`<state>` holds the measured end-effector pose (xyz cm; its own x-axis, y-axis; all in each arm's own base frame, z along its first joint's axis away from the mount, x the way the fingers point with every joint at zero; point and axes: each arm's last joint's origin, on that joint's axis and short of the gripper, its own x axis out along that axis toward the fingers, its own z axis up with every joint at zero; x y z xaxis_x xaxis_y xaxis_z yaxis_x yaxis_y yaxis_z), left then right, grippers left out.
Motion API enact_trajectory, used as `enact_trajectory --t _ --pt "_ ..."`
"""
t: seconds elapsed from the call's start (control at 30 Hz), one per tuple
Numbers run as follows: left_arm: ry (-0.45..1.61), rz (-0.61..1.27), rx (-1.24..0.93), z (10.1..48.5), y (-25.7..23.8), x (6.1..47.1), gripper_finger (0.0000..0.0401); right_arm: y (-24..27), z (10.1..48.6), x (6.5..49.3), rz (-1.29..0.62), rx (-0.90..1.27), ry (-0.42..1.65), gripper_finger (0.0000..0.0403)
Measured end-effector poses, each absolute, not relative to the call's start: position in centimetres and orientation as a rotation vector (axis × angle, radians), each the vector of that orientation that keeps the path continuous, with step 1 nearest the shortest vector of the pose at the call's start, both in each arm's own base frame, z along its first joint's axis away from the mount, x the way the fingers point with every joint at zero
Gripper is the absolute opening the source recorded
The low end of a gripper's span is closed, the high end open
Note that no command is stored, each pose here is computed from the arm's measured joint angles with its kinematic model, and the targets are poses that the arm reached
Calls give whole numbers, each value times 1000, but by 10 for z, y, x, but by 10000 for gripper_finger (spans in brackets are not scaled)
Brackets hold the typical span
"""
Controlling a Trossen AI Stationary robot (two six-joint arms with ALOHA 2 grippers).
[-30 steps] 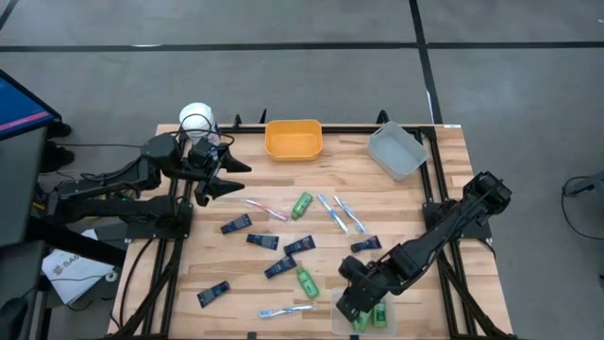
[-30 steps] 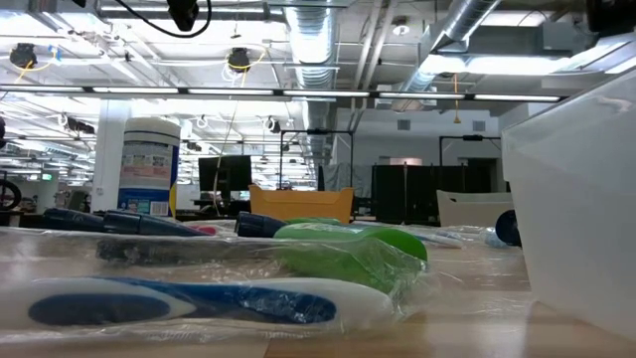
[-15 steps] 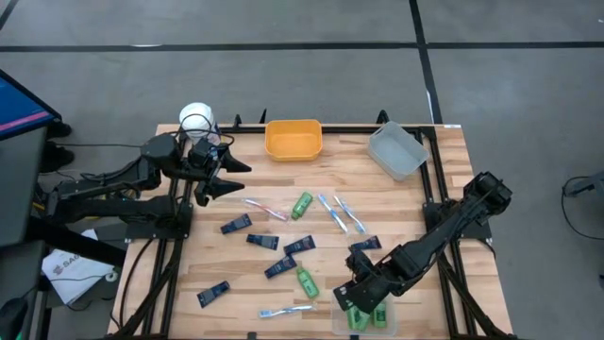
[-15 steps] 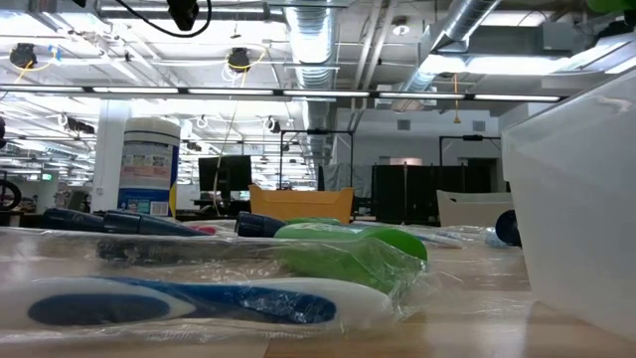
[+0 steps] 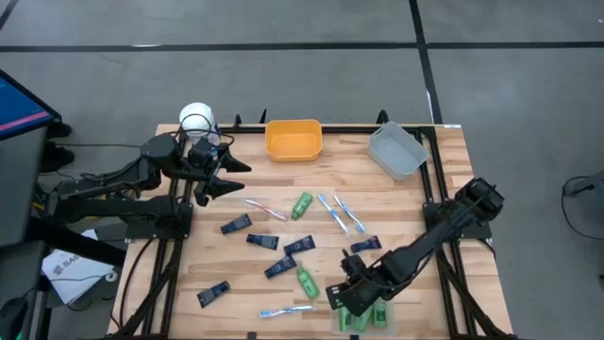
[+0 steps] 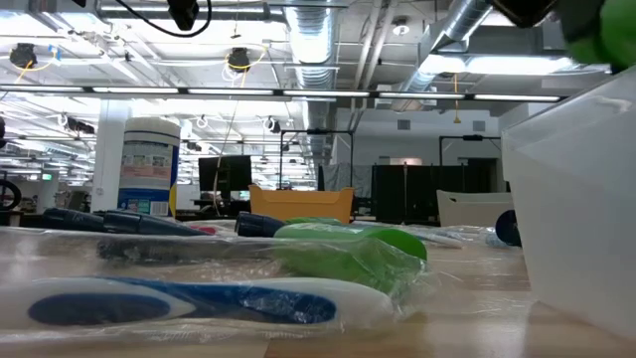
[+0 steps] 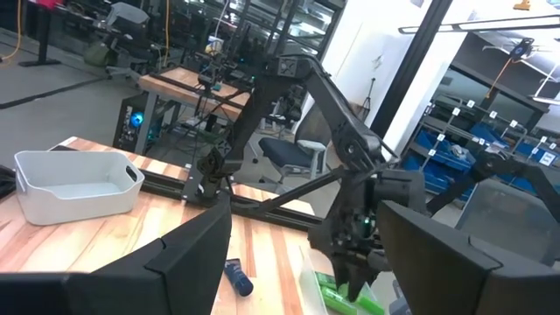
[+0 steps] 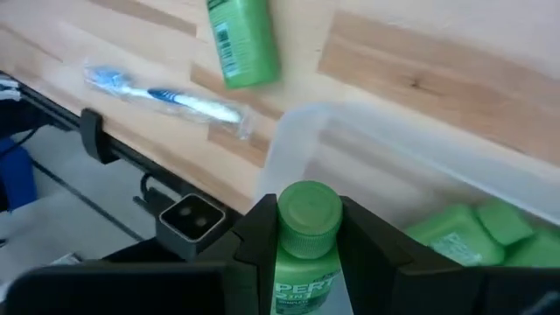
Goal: Pick & Place Travel size toiletries
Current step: Put the green shampoo into the transparent bin
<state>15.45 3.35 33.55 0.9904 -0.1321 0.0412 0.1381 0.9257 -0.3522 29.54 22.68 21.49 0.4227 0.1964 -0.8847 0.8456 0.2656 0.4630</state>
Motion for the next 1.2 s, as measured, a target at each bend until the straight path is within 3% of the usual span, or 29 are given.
enact_trajectory --t 0.4,0.87,1.2 --pt "-32 -141 -352 337 34 154 281 217 210 298 -640 1221 1096 96" --pt "-32 -139 -319 337 34 155 281 213 210 297 -660 1220 1136 213" --pt "224 -35 -362 302 43 180 281 160 249 304 -521 1040 1092 190"
